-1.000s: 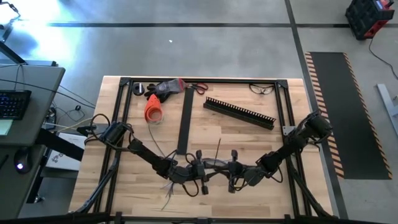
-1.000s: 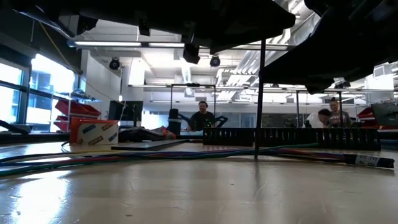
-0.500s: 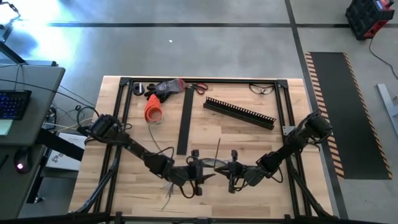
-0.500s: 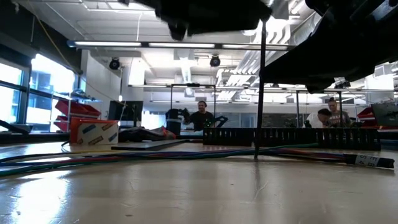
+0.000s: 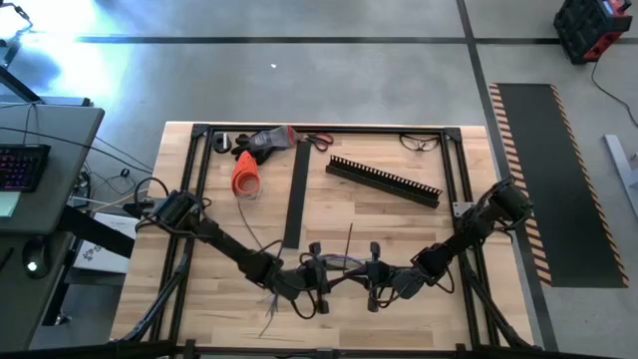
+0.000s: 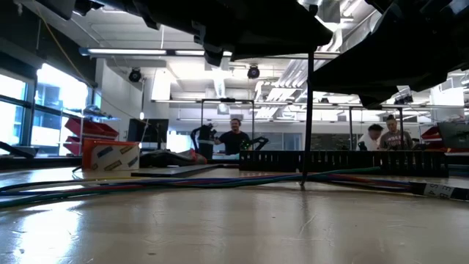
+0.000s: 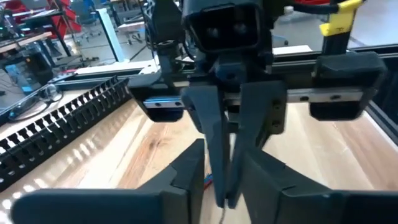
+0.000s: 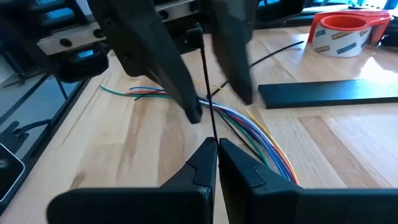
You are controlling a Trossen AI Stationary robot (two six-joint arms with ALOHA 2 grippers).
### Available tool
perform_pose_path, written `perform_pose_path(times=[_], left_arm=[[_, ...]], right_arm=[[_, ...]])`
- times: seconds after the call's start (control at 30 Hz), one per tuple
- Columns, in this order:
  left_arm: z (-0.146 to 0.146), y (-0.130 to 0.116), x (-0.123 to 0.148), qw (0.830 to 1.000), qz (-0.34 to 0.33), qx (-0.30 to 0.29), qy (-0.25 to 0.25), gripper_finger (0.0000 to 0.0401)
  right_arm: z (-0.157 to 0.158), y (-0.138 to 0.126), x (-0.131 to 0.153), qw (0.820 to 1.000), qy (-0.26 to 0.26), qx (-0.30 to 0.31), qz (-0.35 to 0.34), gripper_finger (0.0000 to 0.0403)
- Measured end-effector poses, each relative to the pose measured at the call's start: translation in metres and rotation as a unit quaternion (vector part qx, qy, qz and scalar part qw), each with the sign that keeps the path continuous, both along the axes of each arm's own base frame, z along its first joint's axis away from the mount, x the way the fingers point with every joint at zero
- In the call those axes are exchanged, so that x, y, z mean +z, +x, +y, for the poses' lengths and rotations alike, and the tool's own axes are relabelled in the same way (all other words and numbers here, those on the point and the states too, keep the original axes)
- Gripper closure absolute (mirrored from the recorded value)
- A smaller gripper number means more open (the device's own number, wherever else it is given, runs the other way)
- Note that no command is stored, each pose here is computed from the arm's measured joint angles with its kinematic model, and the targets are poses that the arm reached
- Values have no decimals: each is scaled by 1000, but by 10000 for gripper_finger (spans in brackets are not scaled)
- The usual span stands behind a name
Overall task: Ziptie cables
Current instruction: Wrap the black zip tie on the cables
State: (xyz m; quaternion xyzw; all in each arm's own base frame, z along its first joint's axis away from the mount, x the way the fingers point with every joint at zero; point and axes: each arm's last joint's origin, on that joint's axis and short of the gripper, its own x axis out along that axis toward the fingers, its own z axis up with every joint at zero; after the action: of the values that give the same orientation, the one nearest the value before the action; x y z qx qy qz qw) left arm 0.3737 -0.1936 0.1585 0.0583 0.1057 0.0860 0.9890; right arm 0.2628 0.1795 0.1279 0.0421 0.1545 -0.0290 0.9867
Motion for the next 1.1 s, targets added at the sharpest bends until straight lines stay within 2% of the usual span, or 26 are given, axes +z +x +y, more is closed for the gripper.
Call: perform_pose_path(times=[0.17,0.23,0.5,0.93,1.0,1.1], left_arm=[[-2,-1,0,1000,0,-3,0,388],[-3,-1,1,1000,-3,-4,2,397],[-9,-4,5,1000,-20,-9,9,400],[-9,-3,4,999,-19,-26,-8,401],[-9,-3,4,999,-18,-30,-11,401],[-9,-3,3,999,-15,-37,-18,401]], right_arm=[[0,0,0,1000,1,2,0,403],[0,0,0,1000,3,5,1,403],[1,0,0,1000,7,11,2,403],[1,0,0,1000,8,14,4,401],[2,0,0,1000,11,25,6,391],[4,-2,2,999,13,45,12,354]])
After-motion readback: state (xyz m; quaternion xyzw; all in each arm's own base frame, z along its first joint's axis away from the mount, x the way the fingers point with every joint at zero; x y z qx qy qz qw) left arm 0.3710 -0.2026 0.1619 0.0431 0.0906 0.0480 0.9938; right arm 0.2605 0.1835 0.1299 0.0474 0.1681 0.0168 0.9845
